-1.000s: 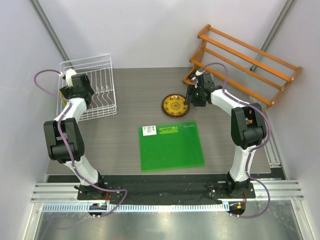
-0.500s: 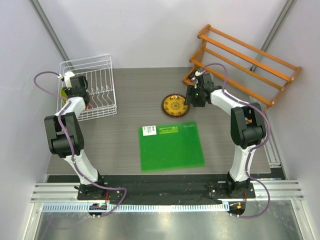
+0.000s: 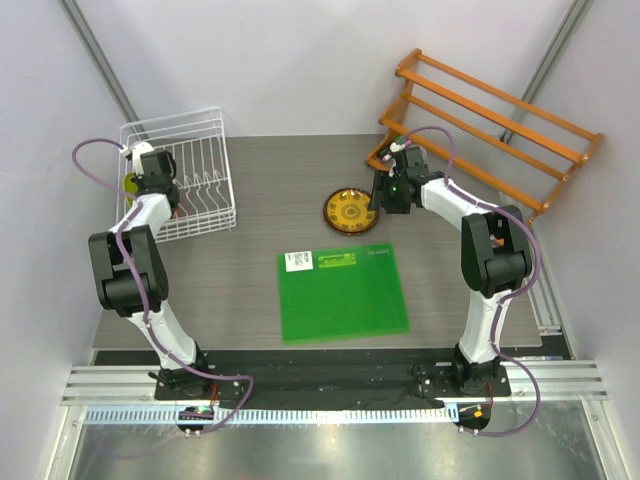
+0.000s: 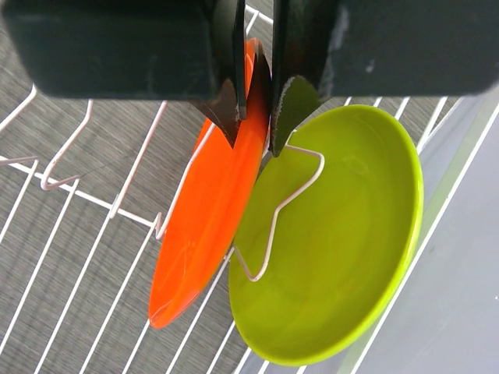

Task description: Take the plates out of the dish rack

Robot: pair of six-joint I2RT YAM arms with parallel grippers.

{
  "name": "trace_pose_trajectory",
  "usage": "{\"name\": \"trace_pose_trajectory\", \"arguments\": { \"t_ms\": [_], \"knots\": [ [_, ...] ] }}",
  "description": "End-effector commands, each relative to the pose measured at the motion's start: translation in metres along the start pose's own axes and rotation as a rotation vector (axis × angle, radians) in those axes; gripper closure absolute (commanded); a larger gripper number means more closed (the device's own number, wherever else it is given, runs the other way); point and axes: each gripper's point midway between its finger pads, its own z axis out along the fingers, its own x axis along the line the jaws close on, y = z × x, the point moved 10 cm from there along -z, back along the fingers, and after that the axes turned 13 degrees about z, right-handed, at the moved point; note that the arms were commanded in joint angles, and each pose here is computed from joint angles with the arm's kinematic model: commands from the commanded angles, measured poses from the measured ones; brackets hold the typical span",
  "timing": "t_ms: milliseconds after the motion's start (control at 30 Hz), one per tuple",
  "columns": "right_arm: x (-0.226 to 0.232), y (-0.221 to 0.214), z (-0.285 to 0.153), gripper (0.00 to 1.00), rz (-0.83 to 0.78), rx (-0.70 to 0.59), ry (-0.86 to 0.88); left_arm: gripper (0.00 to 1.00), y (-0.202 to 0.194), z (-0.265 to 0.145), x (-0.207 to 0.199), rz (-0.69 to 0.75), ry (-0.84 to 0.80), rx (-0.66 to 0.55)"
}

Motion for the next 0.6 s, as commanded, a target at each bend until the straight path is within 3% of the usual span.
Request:
{"name": "trace_pose_trajectory", "arguments": {
  "t_ms": [0,300,500,567],
  "knots": [
    [0.009,0.010,-0.012,0.37,-0.016,-0.050,0.039,1.00,0.036,-0.027,0.018,-0.080,0.038,-0.118],
    [0.013,0.014,-0.033,0.37,-0.021,-0.100,0.043,1.00,0.067,-0.081,0.037,-0.105,0.023,-0.213],
    [0.020,0.018,-0.058,0.36,-0.028,-0.147,0.075,1.00,0.069,-0.130,0.046,-0.170,-0.126,-0.257],
    [0.027,0.018,-0.070,0.36,-0.038,-0.153,0.122,1.00,0.069,-0.146,0.043,-0.208,-0.253,-0.265]
  ]
}}
